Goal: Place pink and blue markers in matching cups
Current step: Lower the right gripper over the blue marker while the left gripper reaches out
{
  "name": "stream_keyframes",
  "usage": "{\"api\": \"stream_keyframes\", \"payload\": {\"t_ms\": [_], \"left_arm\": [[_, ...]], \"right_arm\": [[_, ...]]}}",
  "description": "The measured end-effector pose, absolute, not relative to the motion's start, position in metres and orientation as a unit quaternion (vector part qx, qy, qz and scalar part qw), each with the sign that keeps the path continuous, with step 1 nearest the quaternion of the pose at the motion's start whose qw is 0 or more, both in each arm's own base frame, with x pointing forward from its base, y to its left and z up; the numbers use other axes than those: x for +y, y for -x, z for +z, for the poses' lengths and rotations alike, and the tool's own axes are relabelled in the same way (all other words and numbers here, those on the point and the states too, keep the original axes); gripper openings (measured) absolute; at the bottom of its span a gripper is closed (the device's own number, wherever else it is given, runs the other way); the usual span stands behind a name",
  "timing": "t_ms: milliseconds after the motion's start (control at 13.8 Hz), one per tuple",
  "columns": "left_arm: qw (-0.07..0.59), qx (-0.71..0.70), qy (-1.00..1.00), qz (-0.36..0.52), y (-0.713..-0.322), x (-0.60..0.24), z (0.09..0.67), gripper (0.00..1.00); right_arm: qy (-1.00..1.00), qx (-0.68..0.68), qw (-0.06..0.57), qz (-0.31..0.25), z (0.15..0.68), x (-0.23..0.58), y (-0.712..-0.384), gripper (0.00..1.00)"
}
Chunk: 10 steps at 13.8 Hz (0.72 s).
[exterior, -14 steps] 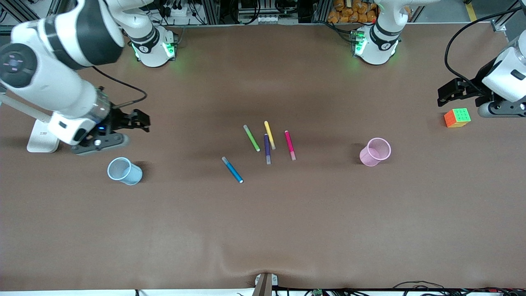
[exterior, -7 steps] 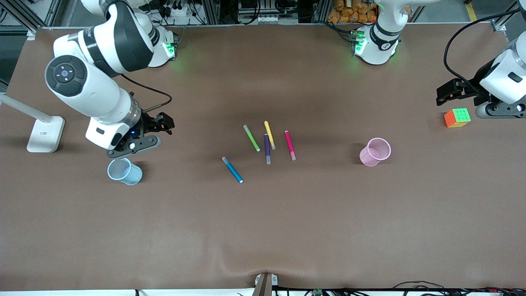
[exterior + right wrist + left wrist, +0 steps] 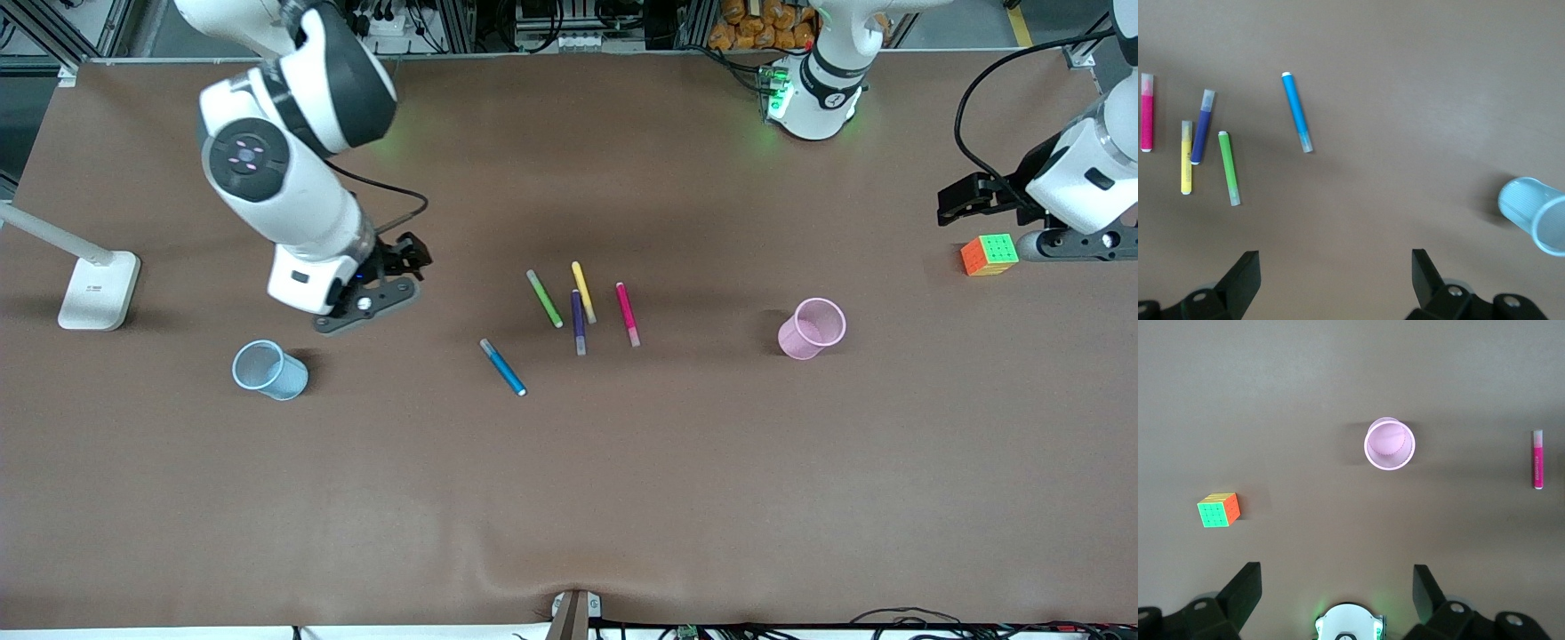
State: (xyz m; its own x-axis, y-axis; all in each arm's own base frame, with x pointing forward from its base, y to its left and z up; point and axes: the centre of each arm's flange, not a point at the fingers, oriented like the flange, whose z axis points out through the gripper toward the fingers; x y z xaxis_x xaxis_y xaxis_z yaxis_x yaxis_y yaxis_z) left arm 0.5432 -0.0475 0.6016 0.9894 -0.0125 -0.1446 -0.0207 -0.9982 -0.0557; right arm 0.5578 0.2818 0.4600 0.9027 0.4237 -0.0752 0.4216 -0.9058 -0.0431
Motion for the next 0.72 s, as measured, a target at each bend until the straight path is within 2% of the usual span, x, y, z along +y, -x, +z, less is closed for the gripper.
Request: {"api": "stream_keyframes", "payload": {"t_ms": [289,722], "left_arm": [[0.030,0.010,0.996,0.088,-0.541,-0.049,0.597,1.00],[0.032,0.000,0.993,0.117,-0.547,-0.051,0.576,1.00]], "right_arm": [[0.971,-0.234,0.012,0.039,0.419,0.312,-0.561,1.00],[0.971,-0.238,0.019,0.005,0.384,0.328,-0.576,1.00]]}}
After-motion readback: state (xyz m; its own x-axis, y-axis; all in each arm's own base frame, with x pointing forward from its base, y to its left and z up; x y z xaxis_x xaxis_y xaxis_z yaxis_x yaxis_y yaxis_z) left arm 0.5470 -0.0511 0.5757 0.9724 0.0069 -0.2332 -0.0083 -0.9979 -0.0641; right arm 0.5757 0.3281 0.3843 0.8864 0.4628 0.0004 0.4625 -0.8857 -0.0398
